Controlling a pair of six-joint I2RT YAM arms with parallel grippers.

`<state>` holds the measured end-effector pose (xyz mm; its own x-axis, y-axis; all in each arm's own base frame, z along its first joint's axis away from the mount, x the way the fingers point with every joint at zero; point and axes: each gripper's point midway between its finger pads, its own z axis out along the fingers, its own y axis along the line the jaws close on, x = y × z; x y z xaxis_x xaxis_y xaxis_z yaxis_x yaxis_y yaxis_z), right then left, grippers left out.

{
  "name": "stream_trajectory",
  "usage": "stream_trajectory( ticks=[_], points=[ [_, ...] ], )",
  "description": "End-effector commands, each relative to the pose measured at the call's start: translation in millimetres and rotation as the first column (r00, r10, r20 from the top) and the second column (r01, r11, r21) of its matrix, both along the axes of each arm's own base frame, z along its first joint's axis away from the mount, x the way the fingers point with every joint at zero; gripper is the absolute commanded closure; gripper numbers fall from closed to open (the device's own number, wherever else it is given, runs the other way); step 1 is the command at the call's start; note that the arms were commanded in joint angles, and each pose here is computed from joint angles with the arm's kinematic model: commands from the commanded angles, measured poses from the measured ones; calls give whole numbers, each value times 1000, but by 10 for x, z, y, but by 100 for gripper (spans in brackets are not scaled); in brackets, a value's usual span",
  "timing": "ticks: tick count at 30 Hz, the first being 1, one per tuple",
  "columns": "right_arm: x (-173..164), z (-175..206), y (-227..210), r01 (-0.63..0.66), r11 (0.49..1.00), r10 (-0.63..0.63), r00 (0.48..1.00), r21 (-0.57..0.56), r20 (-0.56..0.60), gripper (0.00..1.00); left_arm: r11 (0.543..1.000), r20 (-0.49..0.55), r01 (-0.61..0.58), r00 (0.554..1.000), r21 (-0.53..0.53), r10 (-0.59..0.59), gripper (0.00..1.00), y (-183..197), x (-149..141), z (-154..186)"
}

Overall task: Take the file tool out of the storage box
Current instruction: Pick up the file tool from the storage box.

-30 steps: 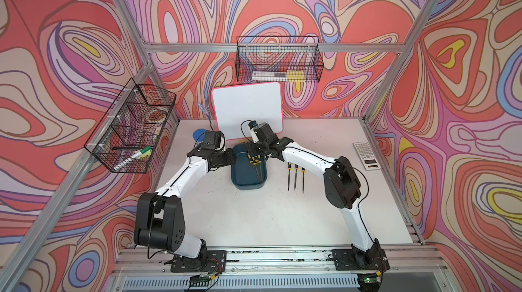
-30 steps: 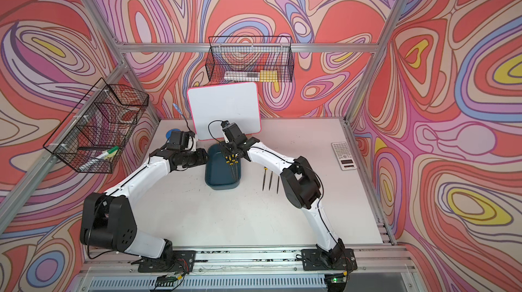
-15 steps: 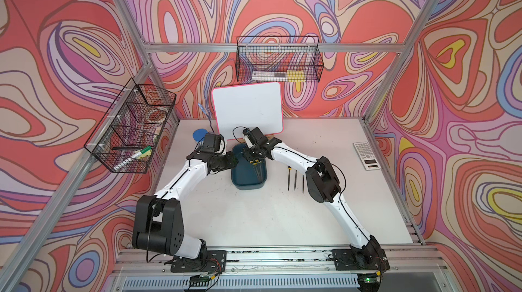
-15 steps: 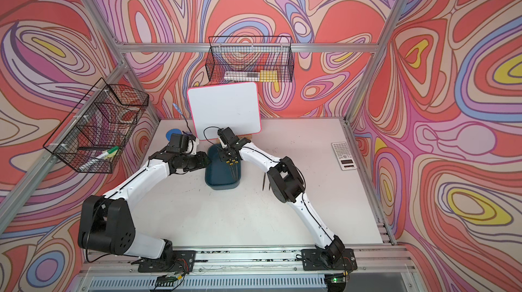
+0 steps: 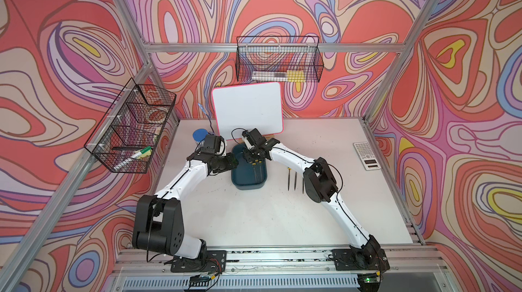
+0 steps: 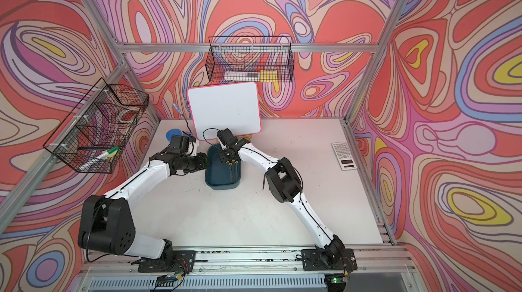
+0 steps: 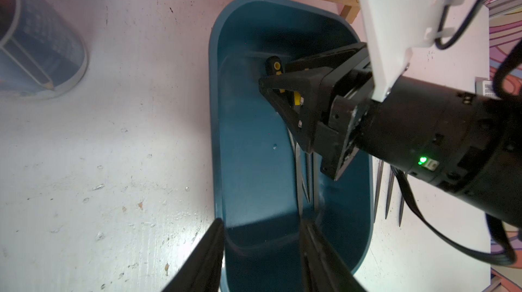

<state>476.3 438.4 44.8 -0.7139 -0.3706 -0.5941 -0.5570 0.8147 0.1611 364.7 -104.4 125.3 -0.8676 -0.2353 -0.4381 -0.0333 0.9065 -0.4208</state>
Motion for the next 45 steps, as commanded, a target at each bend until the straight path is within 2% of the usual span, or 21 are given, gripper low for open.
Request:
stream_trajectory(
  ticks=[1,13,17,20,22,25,29,35,38,45],
  points=[
    [-118,-238,48,-27,999,26,999,-35,-38,61,1000,-6,2,1000,20,-2,52,28,-42,-23],
    [-272,-271,192,-56,998,55,997,-26,-48,69,999,-14,1,1000,34,0,51,50,-65,-68],
    [-260,-288,182,-34,999,33,998,-25,-50,87,1000,-16,1,1000,30,0,51,45,-74,-70],
    [-257,-226,231,-12,1000,13,998,21,-60,93,1000,-14,-1,1000,29,2,51,47,-74,-44],
    [-240,-89,301,9,995,-3,998,97,-61,95,1000,-10,-2,1000,30,3,51,50,-78,-20],
    [-204,240,413,42,965,-26,998,261,-63,97,1000,9,-1,1000,27,1,51,49,-79,46],
    [-102,781,433,71,886,-59,997,459,-40,97,1000,38,0,999,10,-1,51,35,-82,141],
    [73,1415,129,95,766,-110,994,635,-16,97,998,98,29,995,-56,-23,51,-60,-57,325],
    [126,1588,-147,116,724,-159,987,680,2,97,993,122,45,992,-106,-32,51,-137,-25,404],
    [57,1557,-572,160,735,-222,975,658,11,97,989,134,67,990,-134,-49,50,-229,61,479]
  ],
)
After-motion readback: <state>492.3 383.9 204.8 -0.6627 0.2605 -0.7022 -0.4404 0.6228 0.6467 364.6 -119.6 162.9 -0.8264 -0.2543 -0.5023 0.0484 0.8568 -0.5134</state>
